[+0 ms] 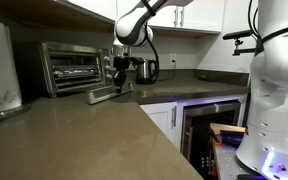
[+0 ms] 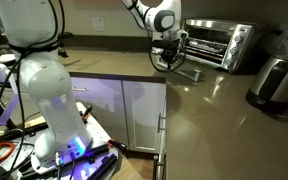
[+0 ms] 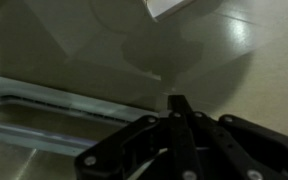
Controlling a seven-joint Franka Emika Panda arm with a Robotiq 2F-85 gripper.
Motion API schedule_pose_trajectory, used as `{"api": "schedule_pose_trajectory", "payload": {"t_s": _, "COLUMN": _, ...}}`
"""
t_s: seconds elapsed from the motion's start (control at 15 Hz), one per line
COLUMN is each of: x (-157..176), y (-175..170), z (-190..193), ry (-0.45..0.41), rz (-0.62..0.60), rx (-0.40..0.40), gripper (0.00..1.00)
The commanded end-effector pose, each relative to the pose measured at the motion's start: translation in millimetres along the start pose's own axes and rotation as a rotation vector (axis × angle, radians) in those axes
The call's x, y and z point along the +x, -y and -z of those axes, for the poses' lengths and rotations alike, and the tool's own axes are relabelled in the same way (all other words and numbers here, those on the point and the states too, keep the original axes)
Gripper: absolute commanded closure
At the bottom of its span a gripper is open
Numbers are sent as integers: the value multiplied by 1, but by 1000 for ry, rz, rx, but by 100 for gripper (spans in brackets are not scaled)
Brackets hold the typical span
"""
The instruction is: Close the oven door
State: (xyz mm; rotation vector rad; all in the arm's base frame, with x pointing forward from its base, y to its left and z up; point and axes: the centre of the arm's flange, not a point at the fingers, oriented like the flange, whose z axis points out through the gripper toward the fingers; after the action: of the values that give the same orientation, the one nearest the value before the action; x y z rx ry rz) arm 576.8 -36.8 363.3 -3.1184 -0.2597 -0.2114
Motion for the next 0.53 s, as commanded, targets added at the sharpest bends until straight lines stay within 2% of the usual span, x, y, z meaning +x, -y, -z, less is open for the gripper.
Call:
{"api": "schedule_pose_trajectory", "payload": {"t_s": 0.0, "x": 8, "y": -2, "z": -4, "ry": 26, "rz": -9, "rx": 26, "gripper": 100}}
{"api": "schedule_pose_trajectory", "payload": {"t_s": 0.47, "x": 10, "y": 0, "z": -14, "ry": 37, "rz": -20, "rx": -9, "gripper": 100}}
